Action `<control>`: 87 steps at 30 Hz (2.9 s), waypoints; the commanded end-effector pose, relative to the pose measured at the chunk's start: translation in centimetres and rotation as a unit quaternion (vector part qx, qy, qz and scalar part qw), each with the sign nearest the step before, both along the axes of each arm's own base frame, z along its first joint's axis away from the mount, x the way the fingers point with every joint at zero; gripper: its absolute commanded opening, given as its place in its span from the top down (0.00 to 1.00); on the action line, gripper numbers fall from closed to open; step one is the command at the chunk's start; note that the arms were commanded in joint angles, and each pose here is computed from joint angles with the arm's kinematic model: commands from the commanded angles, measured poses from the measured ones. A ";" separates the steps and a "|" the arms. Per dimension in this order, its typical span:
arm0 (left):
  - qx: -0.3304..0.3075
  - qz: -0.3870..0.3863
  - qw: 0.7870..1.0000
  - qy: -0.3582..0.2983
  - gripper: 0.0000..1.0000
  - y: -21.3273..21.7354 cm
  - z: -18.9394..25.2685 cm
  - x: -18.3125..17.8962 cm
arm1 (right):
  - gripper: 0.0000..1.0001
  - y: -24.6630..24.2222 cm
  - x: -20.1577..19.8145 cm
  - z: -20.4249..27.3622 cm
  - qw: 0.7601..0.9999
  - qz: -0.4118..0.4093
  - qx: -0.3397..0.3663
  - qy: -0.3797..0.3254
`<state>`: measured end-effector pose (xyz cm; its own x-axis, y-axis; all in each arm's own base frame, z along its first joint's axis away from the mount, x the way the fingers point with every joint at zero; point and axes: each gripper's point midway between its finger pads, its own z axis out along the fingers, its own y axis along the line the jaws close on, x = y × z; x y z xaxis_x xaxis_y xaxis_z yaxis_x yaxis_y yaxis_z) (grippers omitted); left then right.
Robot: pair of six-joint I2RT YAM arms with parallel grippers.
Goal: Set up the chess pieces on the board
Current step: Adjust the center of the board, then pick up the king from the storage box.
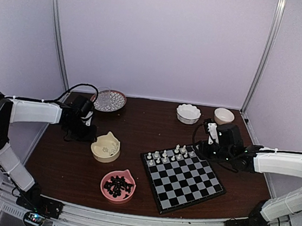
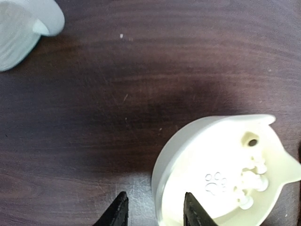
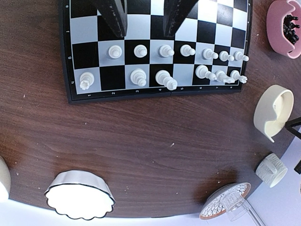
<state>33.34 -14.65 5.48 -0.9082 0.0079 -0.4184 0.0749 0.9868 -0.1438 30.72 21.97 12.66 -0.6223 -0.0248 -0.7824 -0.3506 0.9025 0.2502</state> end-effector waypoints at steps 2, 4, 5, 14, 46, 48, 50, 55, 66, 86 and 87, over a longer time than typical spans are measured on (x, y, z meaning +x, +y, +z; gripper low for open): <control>-0.017 -0.021 0.998 -0.058 0.59 -0.8 3.6 0.7 | 0.71 0.1 0.1 0.9 1.000 0.000 0.010 -0.012; -0.020 -0.033 0.997 -0.071 0.60 -1.6 4.6 0.2 | 0.70 0.1 0.1 1.0 1.000 0.000 0.010 -0.014; -0.023 -0.040 0.996 -0.077 0.61 -2.2 4.9 -0.1 | 0.71 0.0 0.1 1.1 1.000 0.000 0.010 -0.014; -0.058 -0.077 0.993 -0.073 0.65 -7.3 4.4 -0.5 | 0.70 0.0 0.2 0.8 1.000 -0.001 0.006 -0.013; 0.008 -0.092 0.995 -0.025 0.72 -9.1 -2.6 1.2 | 0.70 0.1 0.1 0.8 1.000 0.000 0.006 -0.013; 0.023 -0.087 0.996 -0.030 0.76 -8.6 -2.3 1.3 | 0.70 0.1 0.1 0.8 1.000 0.000 0.006 -0.013; 0.032 -0.086 0.995 -0.034 0.79 -8.2 -2.0 1.3 | 0.70 0.1 0.1 0.8 1.000 0.000 0.006 -0.013; 0.037 -0.090 0.994 -0.037 0.87 -8.0 -1.4 1.3 | 0.70 0.1 0.1 0.7 1.000 0.001 0.005 -0.012; 0.008 -0.117 0.992 -0.054 0.96 -9.0 0.3 0.8 | 0.70 0.0 0.1 0.7 1.000 -0.001 0.003 -0.014; -0.139 -0.232 0.958 -0.097 0.98 -14.0 7.8 -3.7 | 0.70 4.2 -2.9 4.0 0.990 0.105 -0.007 -0.097; -0.145 -0.245 0.954 -0.095 0.98 -14.6 7.9 -4.1 | 0.69 4.9 -3.5 4.4 0.987 0.119 -0.011 -0.108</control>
<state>30.89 -25.91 11.64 -0.7813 0.2126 -0.5868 0.4371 0.8575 -0.2713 28.85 24.63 14.76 -0.5320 -0.1144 -0.8390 -0.4903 0.8495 0.1950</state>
